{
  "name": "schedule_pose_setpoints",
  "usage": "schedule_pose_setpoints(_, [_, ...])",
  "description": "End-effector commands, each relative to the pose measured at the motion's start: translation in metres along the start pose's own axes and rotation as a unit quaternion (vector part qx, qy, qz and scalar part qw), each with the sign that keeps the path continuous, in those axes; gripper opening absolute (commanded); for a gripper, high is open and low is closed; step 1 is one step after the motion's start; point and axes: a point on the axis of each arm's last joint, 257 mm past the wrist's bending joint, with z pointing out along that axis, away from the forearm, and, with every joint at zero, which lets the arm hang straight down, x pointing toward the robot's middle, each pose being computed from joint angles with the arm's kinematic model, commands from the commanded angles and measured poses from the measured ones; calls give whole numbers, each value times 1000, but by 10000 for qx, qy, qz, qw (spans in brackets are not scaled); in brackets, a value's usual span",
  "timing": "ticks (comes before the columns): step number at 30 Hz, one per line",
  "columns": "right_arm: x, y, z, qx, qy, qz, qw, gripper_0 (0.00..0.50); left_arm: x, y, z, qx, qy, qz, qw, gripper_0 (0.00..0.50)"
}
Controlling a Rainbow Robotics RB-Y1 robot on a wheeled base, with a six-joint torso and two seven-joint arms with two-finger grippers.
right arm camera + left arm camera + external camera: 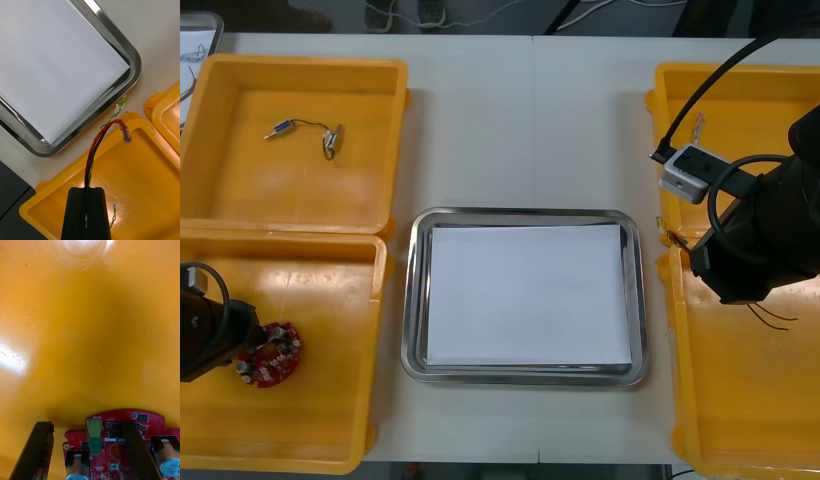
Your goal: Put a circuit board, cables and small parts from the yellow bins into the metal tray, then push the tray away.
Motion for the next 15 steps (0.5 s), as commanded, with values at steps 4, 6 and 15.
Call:
schedule_pose_setpoints(4, [-1, -14, -10, 300, -14, 30, 9995, 0, -4, -15, 1, 138, -81, 205, 9997, 280])
schedule_pose_setpoints(6, [-1, -14, -10, 300, -14, 30, 9995, 0, -4, -16, 1, 154, -77, 208, 9996, 43])
schedule_pose_setpoints(15, [-1, -14, -10, 297, -8, 27, 9996, 0, -3, -21, -1, 234, -66, 214, 9995, 0])
